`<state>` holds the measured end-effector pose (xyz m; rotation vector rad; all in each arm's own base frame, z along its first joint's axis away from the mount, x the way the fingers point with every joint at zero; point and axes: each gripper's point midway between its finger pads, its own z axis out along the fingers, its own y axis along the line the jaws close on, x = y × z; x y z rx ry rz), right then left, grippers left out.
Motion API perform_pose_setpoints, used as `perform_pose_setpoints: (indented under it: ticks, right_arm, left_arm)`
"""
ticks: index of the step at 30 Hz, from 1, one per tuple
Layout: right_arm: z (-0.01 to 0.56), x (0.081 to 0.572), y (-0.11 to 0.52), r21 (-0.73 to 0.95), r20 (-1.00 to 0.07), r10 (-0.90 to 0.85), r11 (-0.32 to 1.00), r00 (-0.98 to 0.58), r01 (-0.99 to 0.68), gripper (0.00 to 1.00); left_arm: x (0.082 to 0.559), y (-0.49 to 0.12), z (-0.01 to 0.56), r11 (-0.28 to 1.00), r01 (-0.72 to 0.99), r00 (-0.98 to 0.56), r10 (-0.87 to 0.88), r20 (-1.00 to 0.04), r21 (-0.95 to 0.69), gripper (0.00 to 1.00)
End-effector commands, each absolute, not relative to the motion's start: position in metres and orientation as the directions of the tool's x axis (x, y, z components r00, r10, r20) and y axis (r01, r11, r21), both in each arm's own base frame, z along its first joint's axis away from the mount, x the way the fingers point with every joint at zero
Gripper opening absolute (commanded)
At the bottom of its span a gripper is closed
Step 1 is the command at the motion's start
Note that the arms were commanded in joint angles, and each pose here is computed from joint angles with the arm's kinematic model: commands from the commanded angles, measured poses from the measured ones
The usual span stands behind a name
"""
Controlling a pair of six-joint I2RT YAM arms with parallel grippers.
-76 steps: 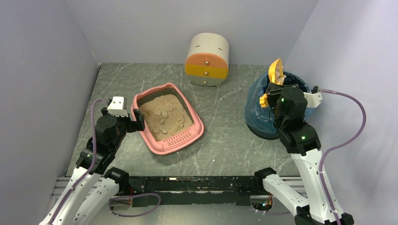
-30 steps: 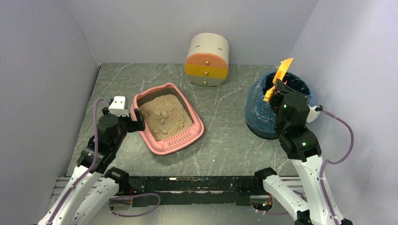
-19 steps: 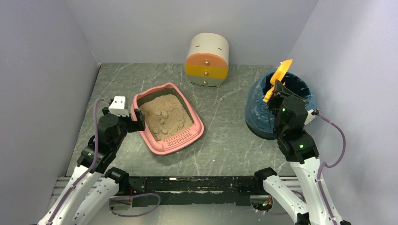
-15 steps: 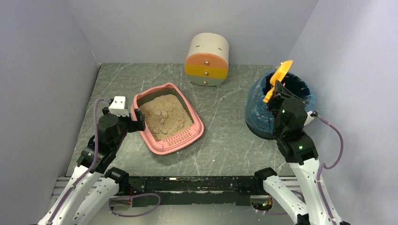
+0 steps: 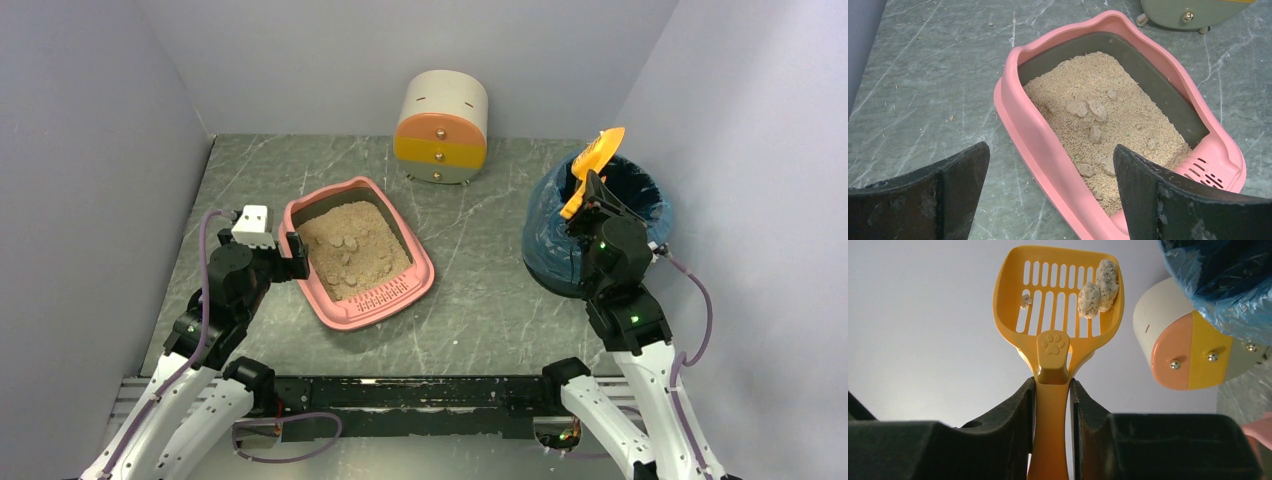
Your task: Clean the litter box
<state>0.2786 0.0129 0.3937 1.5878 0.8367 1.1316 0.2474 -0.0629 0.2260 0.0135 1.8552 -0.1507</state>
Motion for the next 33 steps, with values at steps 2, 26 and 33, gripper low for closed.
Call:
perform_pose_setpoints:
  ticks: [2,26,33]
  right_arm:
    - [0.409,0.274,0.006,0.923,0.384,0.866,-0.371,0.321,-0.105,0.0]
    - [0.421,0.272,-0.011,0.823,0.568,0.752,-0.516,0.335,-0.238,0.0]
    - [0.43,0.286,-0.003,0.941,0.339,0.856,-0.314,0.391,-0.129,0.0]
  left_arm:
    - [0.248,-0.062,0.229,0.993,0.084,-0.27,-0.057,-0.961,-0.083,0.98]
    - [0.249,-0.061,0.227,0.994,0.077,-0.275,-0.05,-0.96,-0.074,0.98]
    - [0.249,-0.062,0.228,0.994,0.078,-0.273,-0.053,-0.961,-0.077,0.98]
